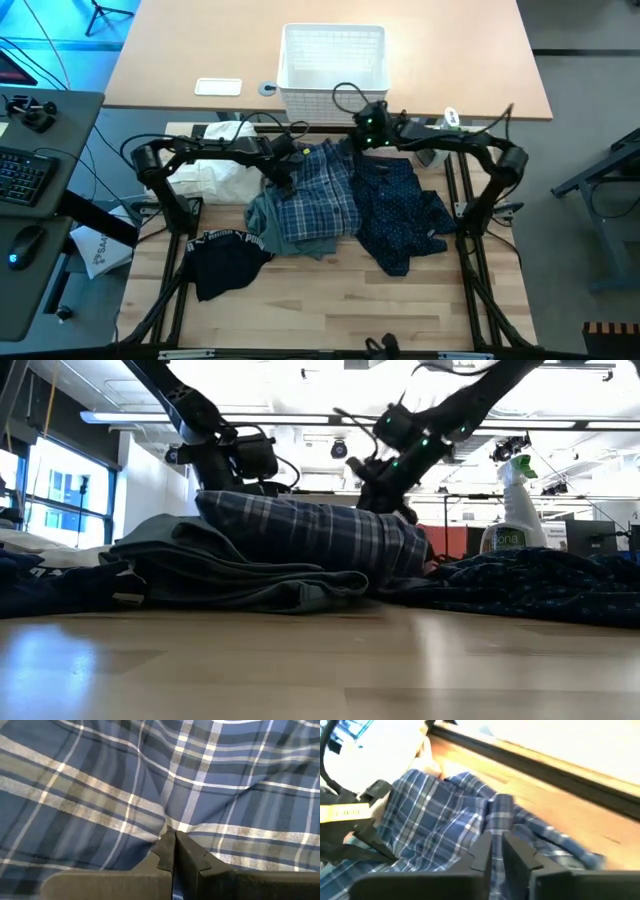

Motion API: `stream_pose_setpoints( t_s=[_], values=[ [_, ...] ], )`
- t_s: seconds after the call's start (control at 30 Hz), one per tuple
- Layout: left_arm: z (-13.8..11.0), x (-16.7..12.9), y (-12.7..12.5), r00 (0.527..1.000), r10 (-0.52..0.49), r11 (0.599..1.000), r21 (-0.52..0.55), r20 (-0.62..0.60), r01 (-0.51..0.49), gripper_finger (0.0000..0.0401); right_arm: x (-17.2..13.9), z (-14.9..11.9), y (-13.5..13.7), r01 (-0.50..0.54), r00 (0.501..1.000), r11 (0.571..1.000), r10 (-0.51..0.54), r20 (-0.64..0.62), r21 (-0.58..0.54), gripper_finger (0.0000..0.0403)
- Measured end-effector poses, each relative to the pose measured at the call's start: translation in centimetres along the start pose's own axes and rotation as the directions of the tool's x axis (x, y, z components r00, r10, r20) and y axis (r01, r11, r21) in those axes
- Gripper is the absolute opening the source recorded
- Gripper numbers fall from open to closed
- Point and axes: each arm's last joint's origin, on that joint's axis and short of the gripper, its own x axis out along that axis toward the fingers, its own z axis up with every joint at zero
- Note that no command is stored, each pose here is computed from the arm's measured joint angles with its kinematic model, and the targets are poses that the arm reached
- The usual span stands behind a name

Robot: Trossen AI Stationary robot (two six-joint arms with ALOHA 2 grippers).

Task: Fold Laundry from Bin
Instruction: Fold the checkered blue polo

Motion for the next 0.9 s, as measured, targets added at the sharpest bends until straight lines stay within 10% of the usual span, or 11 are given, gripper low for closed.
stream_pose_setpoints(
  t_s=[0.3, 0.63, 0.9],
  values=[
    [0.7, -3.0, -0.8, 0.994, -0.001, 1.000, -0.017, 0.106, 0.002, 0.0000, 1.5, -2.3, -1.7, 0.180, 0.972, 0.980, -0.164, -0.168, 0.088, 0.0104],
    [1.3, -3.1, -0.8, 0.986, -0.003, 1.000, 0.000, 0.167, 0.003, 0.0000, 7.9, -3.4, -2.0, -0.037, 0.997, 0.974, 0.053, -0.063, 0.222, 0.0059],
    [1.2, -5.0, -1.2, 0.974, 0.059, 0.998, 0.006, 0.217, -0.062, 0.0000, 4.7, -1.3, -1.3, -0.027, 1.000, 0.985, 0.027, 0.002, 0.169, 0.0030]
  ],
)
